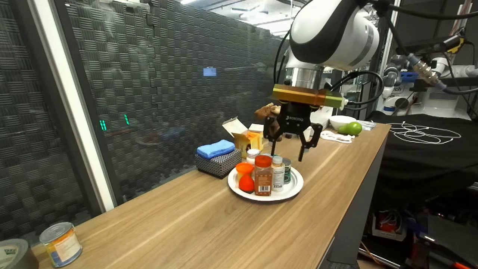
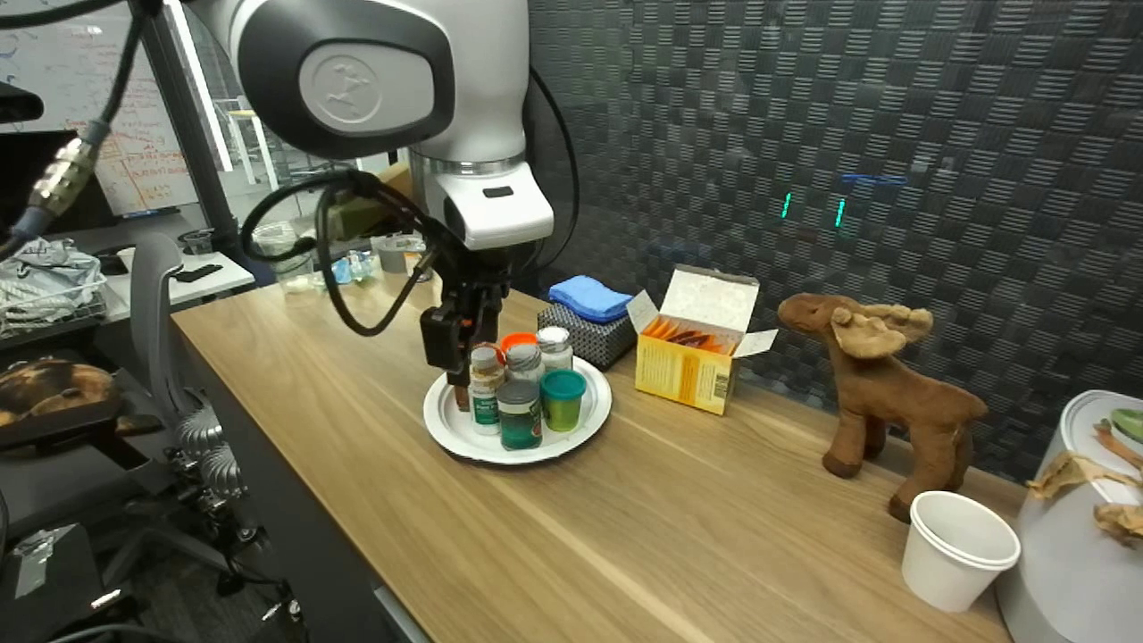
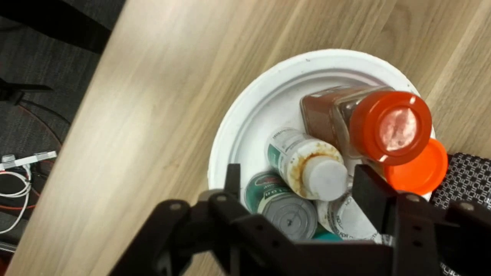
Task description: Put the bottles and the orange plushy on the table onto the plate
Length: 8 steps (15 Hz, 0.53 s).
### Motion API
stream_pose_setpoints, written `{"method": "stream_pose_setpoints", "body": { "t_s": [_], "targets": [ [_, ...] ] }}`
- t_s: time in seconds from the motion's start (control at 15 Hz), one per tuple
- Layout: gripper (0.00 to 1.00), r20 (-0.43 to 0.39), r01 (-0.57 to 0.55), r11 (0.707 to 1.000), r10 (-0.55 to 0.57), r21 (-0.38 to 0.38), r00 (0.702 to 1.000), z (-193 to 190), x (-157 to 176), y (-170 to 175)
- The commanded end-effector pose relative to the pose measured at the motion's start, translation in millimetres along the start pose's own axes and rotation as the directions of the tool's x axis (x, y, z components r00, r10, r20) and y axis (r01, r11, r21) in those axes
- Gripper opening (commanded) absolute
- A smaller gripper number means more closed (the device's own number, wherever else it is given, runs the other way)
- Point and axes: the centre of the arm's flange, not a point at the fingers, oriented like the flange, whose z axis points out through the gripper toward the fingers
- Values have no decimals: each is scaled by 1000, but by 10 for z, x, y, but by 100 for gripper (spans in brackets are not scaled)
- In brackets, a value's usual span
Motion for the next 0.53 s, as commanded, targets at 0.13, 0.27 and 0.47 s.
{"method": "stream_pose_setpoints", "body": {
  "t_s": [0.13, 0.27, 0.47],
  "targets": [
    [100, 107, 142, 969, -122, -201, 987, -612, -473, 435],
    [100, 100, 184, 940, -162, -288, 982, -824, -636, 604],
    [99, 112, 195, 927, -167, -321, 980, -735, -562, 576]
  ]
}}
